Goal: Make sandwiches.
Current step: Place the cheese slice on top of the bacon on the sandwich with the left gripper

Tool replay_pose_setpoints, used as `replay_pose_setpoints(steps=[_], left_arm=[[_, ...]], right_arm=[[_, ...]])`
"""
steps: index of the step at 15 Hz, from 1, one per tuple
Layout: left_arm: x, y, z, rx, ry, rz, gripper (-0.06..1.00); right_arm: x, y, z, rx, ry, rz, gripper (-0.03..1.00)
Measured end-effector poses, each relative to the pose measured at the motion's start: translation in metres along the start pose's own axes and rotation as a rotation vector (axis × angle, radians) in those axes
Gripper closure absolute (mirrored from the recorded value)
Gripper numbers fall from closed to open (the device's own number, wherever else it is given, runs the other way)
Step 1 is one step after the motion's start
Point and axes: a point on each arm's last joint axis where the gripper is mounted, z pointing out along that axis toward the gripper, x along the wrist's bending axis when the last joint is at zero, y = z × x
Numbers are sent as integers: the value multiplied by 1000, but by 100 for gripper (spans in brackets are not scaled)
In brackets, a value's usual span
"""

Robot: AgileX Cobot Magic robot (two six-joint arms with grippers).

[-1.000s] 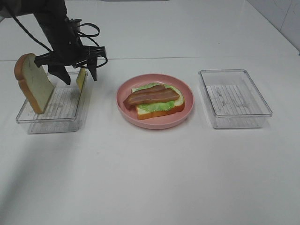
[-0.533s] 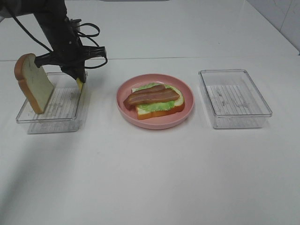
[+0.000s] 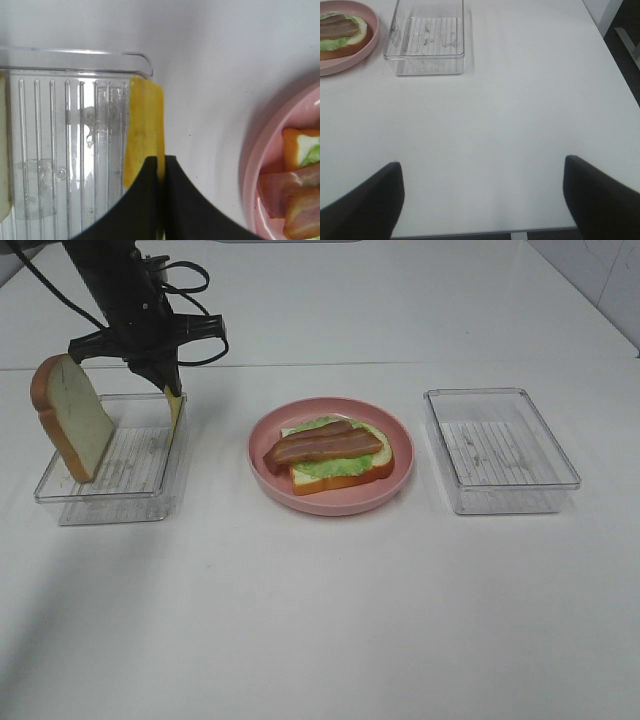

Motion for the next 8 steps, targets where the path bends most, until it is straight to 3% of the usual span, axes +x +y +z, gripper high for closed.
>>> replay_pose_setpoints(steps=[8], left_arm=[[-87,-20,-27,-50,-257,85,94]], right_arm=[[0,0,0,0,0,0,12]])
